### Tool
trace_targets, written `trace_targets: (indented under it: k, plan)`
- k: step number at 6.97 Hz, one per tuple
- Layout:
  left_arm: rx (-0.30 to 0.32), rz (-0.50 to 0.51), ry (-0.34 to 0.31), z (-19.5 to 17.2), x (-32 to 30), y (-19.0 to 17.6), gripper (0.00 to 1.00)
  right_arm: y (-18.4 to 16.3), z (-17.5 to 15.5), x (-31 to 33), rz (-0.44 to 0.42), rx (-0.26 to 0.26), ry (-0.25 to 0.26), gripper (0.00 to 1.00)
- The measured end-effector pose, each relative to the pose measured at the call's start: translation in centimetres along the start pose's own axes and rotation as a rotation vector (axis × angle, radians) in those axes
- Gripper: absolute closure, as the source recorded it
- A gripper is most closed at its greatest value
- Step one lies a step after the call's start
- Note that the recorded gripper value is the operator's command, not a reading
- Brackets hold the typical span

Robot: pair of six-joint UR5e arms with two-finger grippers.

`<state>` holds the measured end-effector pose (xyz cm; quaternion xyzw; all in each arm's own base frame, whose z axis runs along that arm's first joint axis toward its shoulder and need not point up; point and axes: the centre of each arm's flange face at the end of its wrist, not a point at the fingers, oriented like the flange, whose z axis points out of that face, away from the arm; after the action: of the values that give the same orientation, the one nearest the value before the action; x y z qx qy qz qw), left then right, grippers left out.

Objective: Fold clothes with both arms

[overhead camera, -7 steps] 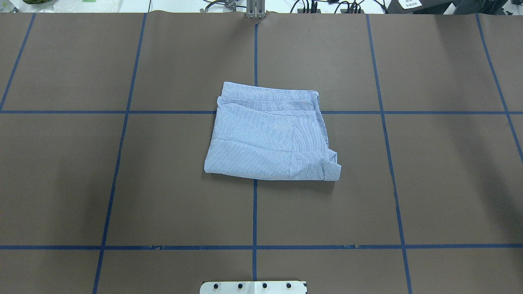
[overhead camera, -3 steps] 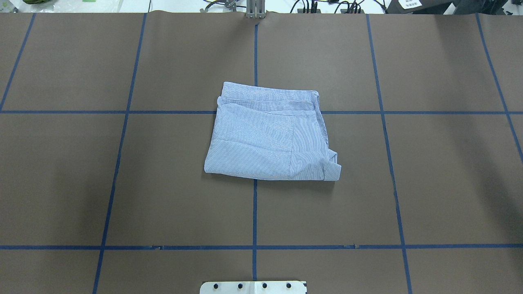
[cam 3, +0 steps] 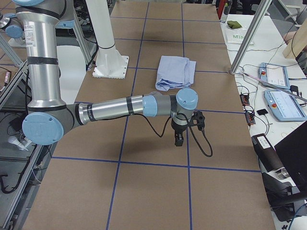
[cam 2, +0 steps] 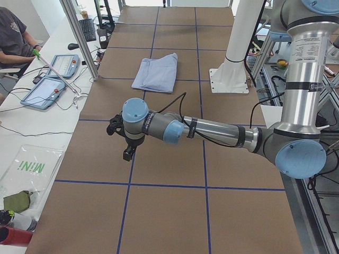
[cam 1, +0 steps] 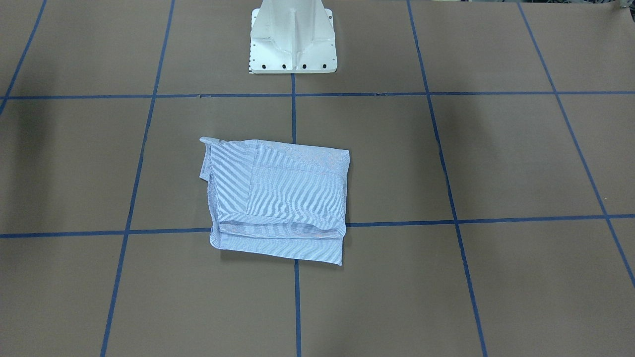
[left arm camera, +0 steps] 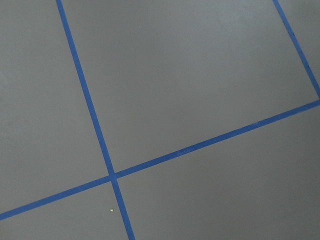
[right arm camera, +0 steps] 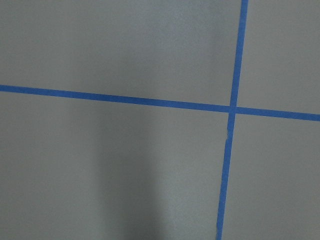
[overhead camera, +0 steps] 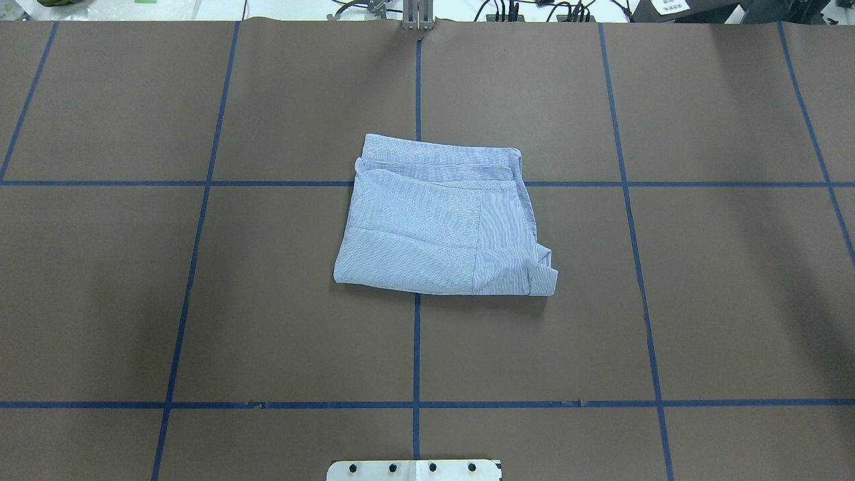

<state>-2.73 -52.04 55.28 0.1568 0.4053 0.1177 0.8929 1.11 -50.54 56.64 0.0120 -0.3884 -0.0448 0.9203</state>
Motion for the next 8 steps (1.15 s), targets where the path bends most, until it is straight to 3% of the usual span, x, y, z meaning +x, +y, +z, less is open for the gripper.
trace_targets:
  k: [8]
  plan:
    - [-0.005, -0.011, 0.0, 0.3, -0.2, 0.1, 0.0, -0.4, 0.9, -1.4, -0.031, -0.017, 0.005, 0.0]
